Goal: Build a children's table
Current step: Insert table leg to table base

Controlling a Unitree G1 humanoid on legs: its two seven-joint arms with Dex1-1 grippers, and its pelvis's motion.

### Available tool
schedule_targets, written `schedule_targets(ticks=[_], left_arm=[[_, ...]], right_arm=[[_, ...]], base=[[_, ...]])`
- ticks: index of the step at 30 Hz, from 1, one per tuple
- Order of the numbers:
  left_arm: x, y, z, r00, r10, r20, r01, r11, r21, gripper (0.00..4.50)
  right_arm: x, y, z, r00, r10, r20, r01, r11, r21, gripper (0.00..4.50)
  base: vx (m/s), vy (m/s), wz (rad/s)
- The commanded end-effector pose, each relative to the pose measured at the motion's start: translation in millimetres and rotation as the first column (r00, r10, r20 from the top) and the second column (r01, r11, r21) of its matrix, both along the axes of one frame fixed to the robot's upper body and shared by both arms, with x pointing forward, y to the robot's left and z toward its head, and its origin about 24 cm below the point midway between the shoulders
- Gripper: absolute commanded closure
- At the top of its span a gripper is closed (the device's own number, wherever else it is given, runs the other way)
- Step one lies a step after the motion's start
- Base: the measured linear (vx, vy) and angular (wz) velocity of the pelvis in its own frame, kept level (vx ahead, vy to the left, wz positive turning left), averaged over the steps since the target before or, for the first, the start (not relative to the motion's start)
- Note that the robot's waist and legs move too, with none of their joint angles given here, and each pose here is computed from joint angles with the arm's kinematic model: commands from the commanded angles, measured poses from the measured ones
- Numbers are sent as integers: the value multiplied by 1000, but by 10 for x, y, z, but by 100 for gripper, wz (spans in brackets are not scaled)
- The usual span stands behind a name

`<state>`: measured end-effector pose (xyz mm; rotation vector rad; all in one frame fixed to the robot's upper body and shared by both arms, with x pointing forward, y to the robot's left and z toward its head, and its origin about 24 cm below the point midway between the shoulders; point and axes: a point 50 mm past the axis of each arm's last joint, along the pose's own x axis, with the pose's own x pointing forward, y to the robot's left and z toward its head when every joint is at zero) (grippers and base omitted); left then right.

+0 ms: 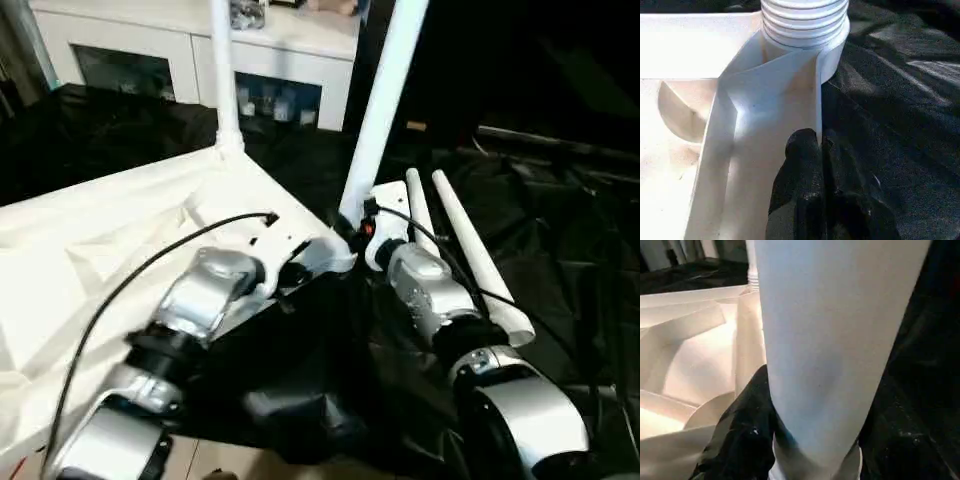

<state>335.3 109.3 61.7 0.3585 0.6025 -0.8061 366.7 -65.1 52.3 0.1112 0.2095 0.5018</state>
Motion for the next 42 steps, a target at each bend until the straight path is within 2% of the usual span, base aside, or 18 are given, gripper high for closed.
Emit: schedule_targets(ticks=[1,11,13,14,15,17,19,24,25,27,30,31,37,42], left_arm=[[91,-219,330,991,-55,118,62,997,-52,450],[103,-179,339,990,-53,131,58,998,-36,450],[99,-166,338,989,-57,134,62,998,-31,450],[96,-159,335,989,-60,138,65,998,-27,450],[93,-153,331,988,-63,142,67,997,-23,450],[90,-148,329,988,-65,143,69,997,-22,450],[87,-141,329,987,-66,144,70,997,-22,450],[82,-127,339,983,-86,165,90,996,-21,450],[77,-116,341,982,-93,166,98,995,-23,450],[67,-111,346,979,-109,172,115,993,-27,450],[37,-77,346,977,-131,167,139,989,-40,450],[27,-61,342,980,-126,155,136,989,-57,450],[-9,51,335,975,-154,160,166,984,-67,450],[-72,114,331,960,-230,158,244,967,-77,450]], right_arm=[[-266,114,-493,971,42,-236,-52,998,-37,263],[-233,154,-439,976,68,-208,-87,993,-85,263],[-224,186,-407,975,92,-202,-106,993,-59,263],[-219,193,-394,976,98,-197,-111,992,-54,207],[-214,198,-382,976,103,-192,-114,992,-51,193],[-210,202,-372,976,109,-189,-120,992,-48,190],[-197,202,-347,977,118,-178,-128,991,-44,159],[-167,209,-266,978,158,-138,-163,986,-22,138],[-152,206,-229,977,175,-122,-178,984,-13,110],[-143,201,-202,977,187,-106,-190,982,-11,104],[-117,168,-135,973,221,-68,-223,975,-22,85],[-109,147,-115,971,233,-58,-235,971,-30,65],[-93,1,20,941,338,7,-337,939,-63,65],[-158,-156,76,881,472,30,-464,875,-138,65]], base=[[0,0,0],[0,0,0],[0,0,0],[0,0,0],[0,0,0],[0,0,0],[0,0,0],[0,0,0],[0,0,0],[0,0,0],[0,0,0],[0,0,0],[0,0,0],[0,0,0]])
